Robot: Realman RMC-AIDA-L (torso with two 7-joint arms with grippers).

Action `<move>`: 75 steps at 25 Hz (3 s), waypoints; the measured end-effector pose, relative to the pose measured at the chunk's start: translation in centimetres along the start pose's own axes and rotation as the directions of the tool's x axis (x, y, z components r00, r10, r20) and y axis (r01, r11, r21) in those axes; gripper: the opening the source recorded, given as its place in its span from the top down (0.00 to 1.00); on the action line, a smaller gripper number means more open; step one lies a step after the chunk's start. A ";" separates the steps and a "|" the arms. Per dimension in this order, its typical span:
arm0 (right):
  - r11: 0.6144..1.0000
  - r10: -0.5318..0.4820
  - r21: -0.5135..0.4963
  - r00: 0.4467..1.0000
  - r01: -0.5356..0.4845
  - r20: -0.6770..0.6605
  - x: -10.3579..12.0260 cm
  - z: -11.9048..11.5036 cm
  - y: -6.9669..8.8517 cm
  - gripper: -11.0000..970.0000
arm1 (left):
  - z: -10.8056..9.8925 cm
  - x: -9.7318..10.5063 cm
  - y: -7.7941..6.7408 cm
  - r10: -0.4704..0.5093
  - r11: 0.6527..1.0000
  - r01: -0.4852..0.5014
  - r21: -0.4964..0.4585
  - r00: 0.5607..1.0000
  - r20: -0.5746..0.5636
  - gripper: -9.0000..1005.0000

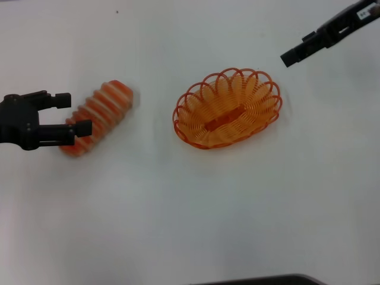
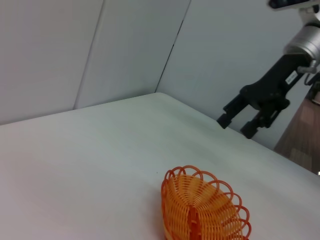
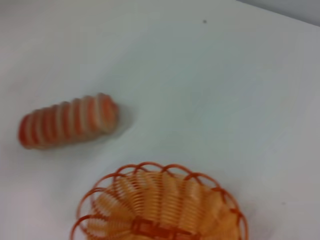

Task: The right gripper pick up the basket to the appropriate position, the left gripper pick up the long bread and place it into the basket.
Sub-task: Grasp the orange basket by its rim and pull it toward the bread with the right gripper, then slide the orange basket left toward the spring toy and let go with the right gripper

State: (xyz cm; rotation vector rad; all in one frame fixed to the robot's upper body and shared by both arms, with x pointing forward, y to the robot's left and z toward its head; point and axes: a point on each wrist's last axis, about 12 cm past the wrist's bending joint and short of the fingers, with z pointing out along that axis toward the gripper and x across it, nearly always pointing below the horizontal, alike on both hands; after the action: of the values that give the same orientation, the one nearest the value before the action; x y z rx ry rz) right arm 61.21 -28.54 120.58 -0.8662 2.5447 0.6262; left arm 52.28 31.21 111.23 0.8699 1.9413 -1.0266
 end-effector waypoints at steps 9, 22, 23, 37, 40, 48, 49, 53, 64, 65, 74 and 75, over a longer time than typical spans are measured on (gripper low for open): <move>0.987 0.042 0.157 0.994 -0.025 -0.104 -2.9 5.1 1.1 0.15 | 0.0 0.0 0.1 0.002 1.000 -0.002 -0.009 1.000 0.001 0.07; 0.985 0.092 0.158 0.988 -0.072 -0.124 -1.6 9.4 0.9 0.20 | 0.0 0.2 0.2 -0.001 1.000 0.001 -0.026 1.000 0.002 0.07; 0.985 0.089 0.156 0.988 -0.069 -0.126 -1.6 9.5 1.0 0.20 | 0.0 0.2 0.2 -0.002 1.000 0.002 -0.026 1.000 0.002 0.07; 0.985 0.040 0.172 0.987 -0.013 -0.156 -1.8 10.3 1.7 0.50 | -0.1 0.1 0.4 0.004 0.999 -0.003 -0.034 1.000 0.002 0.07; 0.984 0.044 0.175 0.987 -0.016 -0.154 -1.8 10.3 1.7 0.58 | -0.1 0.0 0.4 0.006 0.999 -0.006 -0.032 1.000 0.002 0.07; 0.985 0.054 0.172 0.987 -0.028 -0.149 -1.8 10.3 1.6 0.83 | -0.1 -0.1 0.4 0.008 0.999 -0.008 -0.036 1.000 0.001 0.07; 0.985 0.056 0.171 0.988 -0.031 -0.145 -1.8 10.2 1.6 0.87 | -0.1 -0.1 0.4 0.009 0.999 -0.008 -0.036 1.000 0.001 0.07; 0.986 0.064 0.160 0.989 -0.042 -0.133 -1.9 10.1 1.6 0.96 | -0.1 -0.2 0.5 0.009 0.999 -0.009 -0.035 1.000 0.002 0.07; 0.965 0.254 -0.082 0.965 -0.248 0.067 -1.0 7.3 0.7 0.97 | -0.4 -0.5 0.5 0.016 0.999 -0.015 -0.044 1.000 0.019 0.07; 0.958 0.276 -0.101 0.957 -0.267 0.085 -0.6 7.2 0.5 0.97 | -0.5 -0.5 0.5 0.017 0.999 -0.016 -0.044 1.000 0.019 0.07; 0.874 0.467 -0.233 0.869 -0.426 0.165 3.4 7.1 -0.7 0.97 | -0.5 -1.0 0.3 0.037 0.999 -0.036 -0.041 0.999 0.024 0.07; 0.854 0.503 -0.245 0.850 -0.460 0.158 4.4 7.5 -0.9 0.97 | -0.4 -1.2 0.3 0.043 0.998 -0.042 -0.041 0.999 0.024 0.07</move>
State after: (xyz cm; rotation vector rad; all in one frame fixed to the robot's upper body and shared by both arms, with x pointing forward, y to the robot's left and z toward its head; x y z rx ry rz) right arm 60.04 -27.33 111.95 -0.1725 2.5268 1.0781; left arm 52.96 31.47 112.29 0.8683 1.9087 -0.9661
